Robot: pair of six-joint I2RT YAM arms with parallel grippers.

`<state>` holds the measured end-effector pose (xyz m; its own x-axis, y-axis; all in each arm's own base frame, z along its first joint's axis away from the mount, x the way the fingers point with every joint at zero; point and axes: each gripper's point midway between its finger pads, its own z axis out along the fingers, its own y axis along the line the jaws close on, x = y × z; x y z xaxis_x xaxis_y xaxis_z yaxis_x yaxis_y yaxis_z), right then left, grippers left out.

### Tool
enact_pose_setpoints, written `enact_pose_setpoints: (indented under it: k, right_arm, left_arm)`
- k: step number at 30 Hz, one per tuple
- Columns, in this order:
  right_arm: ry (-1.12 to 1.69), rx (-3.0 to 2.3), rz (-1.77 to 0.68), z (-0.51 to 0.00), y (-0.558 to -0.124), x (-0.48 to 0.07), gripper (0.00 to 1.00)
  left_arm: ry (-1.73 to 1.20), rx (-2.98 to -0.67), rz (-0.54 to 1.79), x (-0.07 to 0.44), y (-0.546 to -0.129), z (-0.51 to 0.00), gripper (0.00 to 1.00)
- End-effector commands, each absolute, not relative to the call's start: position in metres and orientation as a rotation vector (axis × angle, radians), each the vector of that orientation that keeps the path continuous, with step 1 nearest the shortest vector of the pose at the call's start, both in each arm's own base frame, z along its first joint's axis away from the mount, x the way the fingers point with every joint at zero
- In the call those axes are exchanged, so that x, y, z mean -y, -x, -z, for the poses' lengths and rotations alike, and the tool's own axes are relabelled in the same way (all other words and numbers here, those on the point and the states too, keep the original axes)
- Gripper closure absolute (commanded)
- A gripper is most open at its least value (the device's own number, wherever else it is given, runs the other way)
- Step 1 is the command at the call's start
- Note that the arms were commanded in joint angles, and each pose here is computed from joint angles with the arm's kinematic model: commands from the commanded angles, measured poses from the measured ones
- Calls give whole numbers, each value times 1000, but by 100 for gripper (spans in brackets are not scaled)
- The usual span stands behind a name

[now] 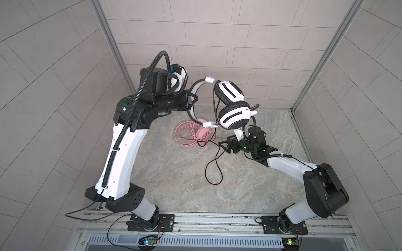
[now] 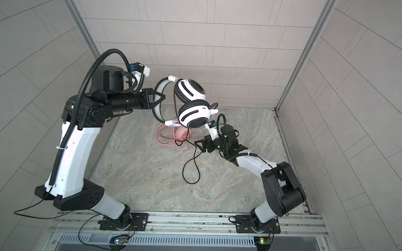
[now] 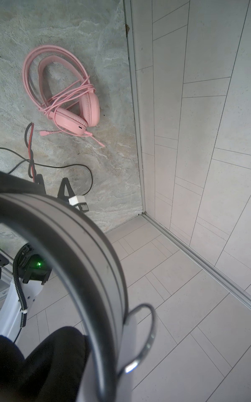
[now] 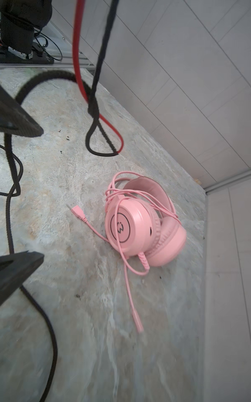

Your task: Wrap the headphones

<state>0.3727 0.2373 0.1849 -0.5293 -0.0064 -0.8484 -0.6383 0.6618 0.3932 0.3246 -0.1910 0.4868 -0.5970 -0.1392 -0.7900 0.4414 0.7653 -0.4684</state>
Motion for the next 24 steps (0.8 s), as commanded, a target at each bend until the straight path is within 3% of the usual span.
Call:
enact_pose_setpoints:
  k: [1,8,20,22,24]
  right_arm:
    - [467,-1984,-845,-191,-371,-213,17]
    - [598,-1948,-865,-212,-350,-229,19]
    - [740,-1963,-1055,-192,-344,-309,28]
    - [712,-1963,-1076,-186,-353,-313,40]
    - [699,-1970,-1081,-183,-358,-314,65]
  left_arm:
    - [-234,-1986,850,190,-317,-508,100]
    - [-238,-1991,876,193,-318,-506,100]
    - [-238,-2006,904,198,-321,-502,100]
    - [-238,-2000,901,198,-320,-504,100]
    - [-235,-1994,883,195,-322,-505,100]
